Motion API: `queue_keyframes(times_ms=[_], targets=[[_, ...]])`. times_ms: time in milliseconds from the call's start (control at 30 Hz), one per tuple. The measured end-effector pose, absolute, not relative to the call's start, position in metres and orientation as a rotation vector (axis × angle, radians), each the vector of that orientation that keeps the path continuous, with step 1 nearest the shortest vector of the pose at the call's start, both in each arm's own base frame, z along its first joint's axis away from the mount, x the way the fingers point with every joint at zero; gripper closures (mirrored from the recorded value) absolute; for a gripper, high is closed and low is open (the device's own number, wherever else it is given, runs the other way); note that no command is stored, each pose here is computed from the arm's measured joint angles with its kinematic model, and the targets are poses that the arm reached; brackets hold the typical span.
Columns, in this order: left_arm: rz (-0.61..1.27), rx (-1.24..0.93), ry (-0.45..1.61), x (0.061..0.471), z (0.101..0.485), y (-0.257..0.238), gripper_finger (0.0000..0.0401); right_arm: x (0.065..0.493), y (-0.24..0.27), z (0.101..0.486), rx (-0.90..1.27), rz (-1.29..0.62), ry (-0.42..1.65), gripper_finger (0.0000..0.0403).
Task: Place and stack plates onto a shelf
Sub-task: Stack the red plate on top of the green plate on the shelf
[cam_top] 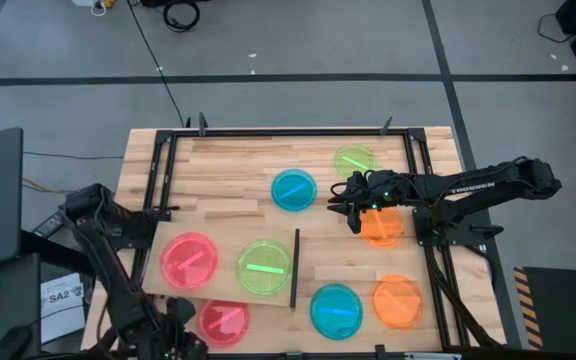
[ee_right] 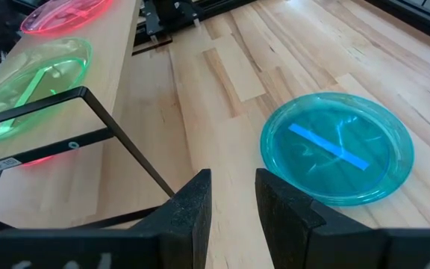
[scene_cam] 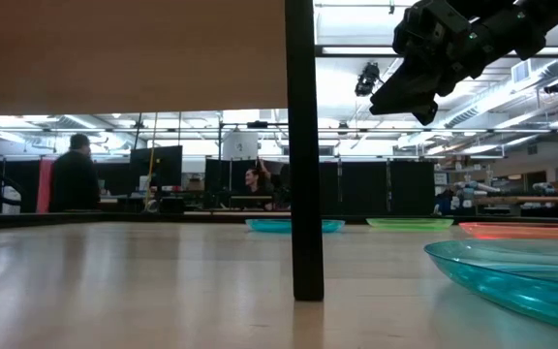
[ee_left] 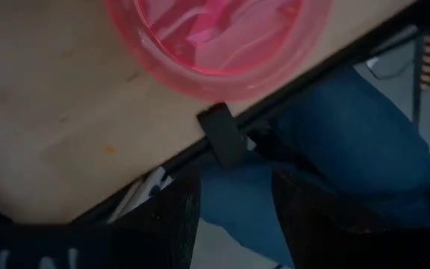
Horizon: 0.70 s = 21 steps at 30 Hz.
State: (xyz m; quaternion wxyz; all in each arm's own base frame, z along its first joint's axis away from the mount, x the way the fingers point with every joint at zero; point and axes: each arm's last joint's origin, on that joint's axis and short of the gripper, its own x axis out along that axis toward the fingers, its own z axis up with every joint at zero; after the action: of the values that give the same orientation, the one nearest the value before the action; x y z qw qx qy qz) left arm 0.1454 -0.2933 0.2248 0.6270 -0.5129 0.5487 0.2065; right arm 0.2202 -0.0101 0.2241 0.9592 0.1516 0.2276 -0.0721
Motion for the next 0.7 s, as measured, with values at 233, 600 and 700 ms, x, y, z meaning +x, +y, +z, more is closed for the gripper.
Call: queue_keyframes(times_ms=[233, 600, 700], targets=[[0.541, -1.148, 1.256, 0.149, 0.205, -0.3, 0.0229, 0.22, -0.01, 0.224, 0.307, -0.146, 0.462, 0.0291], [0.634, -1.129, 1.246, 0.151, 0.183, -0.305, 0.0229, 0.22, -0.01, 0.224, 0.307, -0.146, 0.462, 0.0291], [0.654, -1.124, 1.242, 0.153, 0.179, -0.305, 0.0229, 0.22, -0.01, 0.224, 0.307, -0.146, 0.461, 0.0291]])
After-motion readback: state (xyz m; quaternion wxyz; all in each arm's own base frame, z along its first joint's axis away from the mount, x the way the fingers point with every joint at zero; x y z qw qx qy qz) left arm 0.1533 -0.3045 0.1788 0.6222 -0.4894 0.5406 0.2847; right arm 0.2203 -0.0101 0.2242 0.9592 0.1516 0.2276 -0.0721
